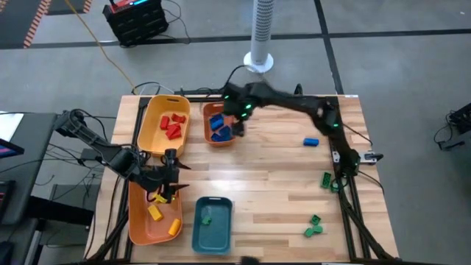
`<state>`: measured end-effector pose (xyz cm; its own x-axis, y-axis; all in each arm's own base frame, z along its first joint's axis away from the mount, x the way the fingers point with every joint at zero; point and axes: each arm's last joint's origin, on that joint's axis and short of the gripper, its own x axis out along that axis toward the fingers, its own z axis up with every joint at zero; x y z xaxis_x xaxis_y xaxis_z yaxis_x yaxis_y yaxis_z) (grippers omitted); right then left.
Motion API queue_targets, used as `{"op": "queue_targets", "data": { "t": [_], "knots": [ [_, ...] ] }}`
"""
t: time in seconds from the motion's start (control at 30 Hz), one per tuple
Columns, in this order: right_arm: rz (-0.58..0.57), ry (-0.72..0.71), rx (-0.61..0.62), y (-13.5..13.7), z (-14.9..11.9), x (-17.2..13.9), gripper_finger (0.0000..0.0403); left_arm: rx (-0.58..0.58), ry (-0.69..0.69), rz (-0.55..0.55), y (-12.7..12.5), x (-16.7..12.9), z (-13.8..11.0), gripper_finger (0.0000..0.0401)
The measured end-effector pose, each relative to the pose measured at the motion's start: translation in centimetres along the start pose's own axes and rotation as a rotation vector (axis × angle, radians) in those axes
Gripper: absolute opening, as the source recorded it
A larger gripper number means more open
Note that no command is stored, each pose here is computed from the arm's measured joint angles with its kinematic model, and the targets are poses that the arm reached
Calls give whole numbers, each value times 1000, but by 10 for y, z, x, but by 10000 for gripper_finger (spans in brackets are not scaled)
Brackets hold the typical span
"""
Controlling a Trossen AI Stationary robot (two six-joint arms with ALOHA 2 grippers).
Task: Sort blocks
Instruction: Put the blue game piece into the top orange bin
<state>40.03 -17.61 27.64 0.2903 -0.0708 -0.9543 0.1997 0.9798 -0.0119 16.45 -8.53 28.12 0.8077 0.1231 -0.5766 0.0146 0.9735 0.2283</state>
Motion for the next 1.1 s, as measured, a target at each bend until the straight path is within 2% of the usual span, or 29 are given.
{"op": "queue_targets", "data": {
  "t": [0.13, 0.27, 0.5, 0.6, 0.77, 0.93, 1.1],
  "knots": [
    [-48, 49, 136, -26, -42, -25, 288, 7, -1, -4, -1, -1, 0, 267],
    [-49, 97, 210, -30, -88, -43, 289, 8, 19, -3, -1, -1, -3, 267],
    [-45, 339, 239, -10, -158, -27, 289, -9, 42, 2, -1, -1, -5, 267],
    [-23, 450, 254, -3, -183, -6, 289, -19, 36, 1, -1, -1, -4, 267],
    [-40, 565, 247, 3, -213, 21, 286, -38, 16, -4, -1, -1, -2, 267],
    [-115, 629, 211, 5, -232, 36, 282, -41, 14, -6, -1, -1, -2, 267],
    [-129, 625, 178, 4, -244, 50, 282, -41, 15, -6, -1, -1, -2, 267]
  ]
}}
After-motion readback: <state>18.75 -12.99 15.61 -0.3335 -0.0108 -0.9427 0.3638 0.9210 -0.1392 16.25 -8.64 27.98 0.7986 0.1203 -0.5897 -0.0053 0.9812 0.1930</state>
